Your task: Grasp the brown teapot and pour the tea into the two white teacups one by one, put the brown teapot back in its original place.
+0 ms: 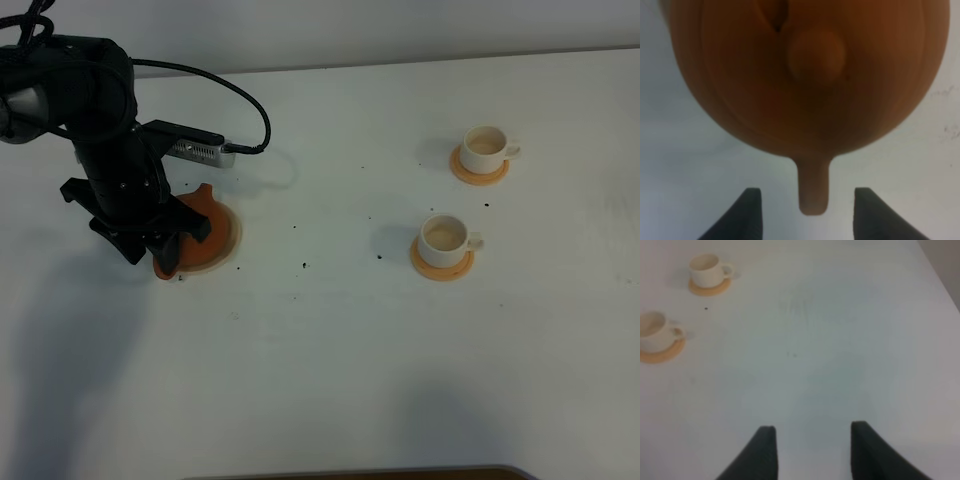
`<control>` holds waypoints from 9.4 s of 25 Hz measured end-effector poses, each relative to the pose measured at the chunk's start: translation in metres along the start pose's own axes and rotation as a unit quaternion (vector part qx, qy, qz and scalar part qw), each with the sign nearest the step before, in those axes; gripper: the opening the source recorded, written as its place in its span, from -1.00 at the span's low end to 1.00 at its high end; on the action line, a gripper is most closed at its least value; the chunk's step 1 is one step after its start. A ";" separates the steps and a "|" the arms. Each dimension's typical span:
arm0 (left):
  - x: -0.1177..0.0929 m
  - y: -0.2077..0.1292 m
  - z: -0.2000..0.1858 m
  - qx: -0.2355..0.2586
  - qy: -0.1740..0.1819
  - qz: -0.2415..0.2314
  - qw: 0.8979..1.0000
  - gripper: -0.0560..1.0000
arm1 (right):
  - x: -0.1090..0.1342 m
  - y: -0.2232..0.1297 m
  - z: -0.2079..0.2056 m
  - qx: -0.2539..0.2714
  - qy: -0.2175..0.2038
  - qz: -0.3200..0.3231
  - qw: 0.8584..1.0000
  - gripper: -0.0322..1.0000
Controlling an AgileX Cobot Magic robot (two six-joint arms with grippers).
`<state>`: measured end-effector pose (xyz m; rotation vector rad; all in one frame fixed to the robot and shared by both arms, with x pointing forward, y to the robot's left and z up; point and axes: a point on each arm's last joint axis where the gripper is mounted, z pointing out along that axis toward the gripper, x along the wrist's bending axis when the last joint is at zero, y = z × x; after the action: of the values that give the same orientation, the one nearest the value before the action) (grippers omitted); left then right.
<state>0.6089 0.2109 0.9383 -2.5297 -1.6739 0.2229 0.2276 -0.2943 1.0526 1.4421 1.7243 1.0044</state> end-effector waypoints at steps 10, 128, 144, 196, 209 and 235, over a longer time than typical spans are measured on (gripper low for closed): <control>-0.002 0.004 -0.004 -0.015 -0.012 -0.005 1.000 -0.04 | 0.000 0.000 0.000 0.000 0.000 0.000 1.000 -0.21; -0.066 0.132 -0.046 -0.198 0.084 0.439 0.873 -0.63 | 0.000 0.000 0.000 0.000 0.000 0.001 1.000 -0.21; -0.124 0.180 0.002 -0.247 0.117 0.496 0.824 -0.63 | 0.000 0.000 0.000 0.000 0.000 0.001 1.000 -0.21; -0.167 0.197 -0.006 -0.291 0.312 0.603 0.674 -0.63 | 0.000 0.000 0.000 0.000 0.001 0.002 1.000 -0.21; -0.173 0.199 -0.008 -0.289 0.346 0.615 0.647 -0.63 | 0.000 0.000 0.000 0.000 0.001 0.002 1.000 -0.21; -0.179 0.202 -0.013 -0.272 0.399 0.680 0.552 -0.63 | 0.000 0.000 0.000 0.000 0.001 0.002 1.000 -0.21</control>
<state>0.7247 -0.0329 0.9300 -2.7995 0.8365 -1.3005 0.2276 -0.2941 1.0526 1.4452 1.7238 1.0088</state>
